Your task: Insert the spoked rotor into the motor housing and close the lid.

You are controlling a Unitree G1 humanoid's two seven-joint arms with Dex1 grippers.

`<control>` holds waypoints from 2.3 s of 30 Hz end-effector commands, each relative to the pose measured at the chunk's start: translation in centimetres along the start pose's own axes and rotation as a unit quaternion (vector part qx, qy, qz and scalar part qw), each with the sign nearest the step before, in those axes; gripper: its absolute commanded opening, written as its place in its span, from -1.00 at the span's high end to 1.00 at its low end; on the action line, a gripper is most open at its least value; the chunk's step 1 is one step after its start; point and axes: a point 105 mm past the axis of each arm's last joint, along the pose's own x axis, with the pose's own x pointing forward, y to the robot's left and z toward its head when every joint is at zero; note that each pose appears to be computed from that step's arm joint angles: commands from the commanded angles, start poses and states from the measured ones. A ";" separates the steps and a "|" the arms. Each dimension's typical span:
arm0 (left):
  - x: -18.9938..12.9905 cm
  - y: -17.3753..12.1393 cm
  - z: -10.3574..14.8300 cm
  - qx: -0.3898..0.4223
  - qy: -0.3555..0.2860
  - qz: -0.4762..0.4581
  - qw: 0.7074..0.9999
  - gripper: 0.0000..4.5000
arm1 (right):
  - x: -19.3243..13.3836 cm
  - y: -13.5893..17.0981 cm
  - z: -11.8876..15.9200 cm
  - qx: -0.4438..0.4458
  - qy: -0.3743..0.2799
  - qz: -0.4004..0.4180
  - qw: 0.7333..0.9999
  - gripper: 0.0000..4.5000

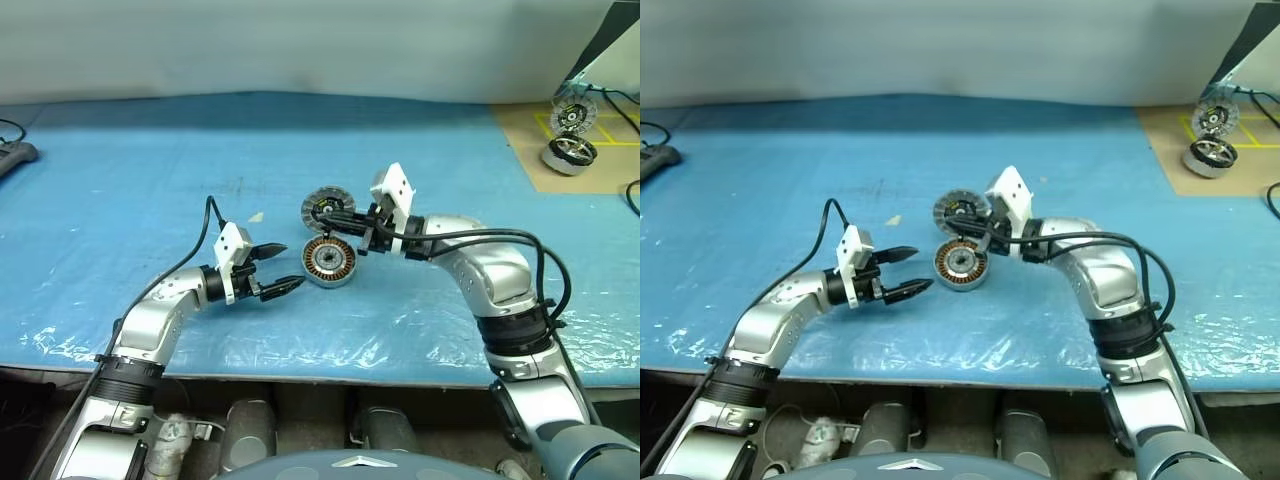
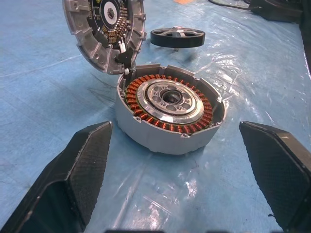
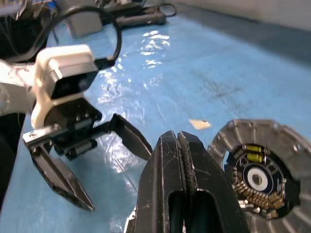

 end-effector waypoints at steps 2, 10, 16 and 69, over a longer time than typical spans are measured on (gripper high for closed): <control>-0.1 0.0 1.3 0.016 -0.016 0.000 1.000 -1.00 | 0.3 0.3 -2.3 -0.114 0.092 0.025 0.989 0.99; -0.3 0.0 1.2 0.016 -0.016 0.004 1.000 -1.00 | 0.8 0.0 -2.4 -0.217 0.134 0.075 0.964 0.99; -0.4 -0.2 1.2 0.016 -0.015 0.004 1.000 -1.00 | 0.9 -0.2 -3.1 -0.313 0.187 0.126 0.923 0.99; -0.1 -1.2 -0.4 0.004 -0.017 0.020 1.000 -1.00 | 3.6 -0.5 0.9 -0.340 0.174 0.238 0.893 0.87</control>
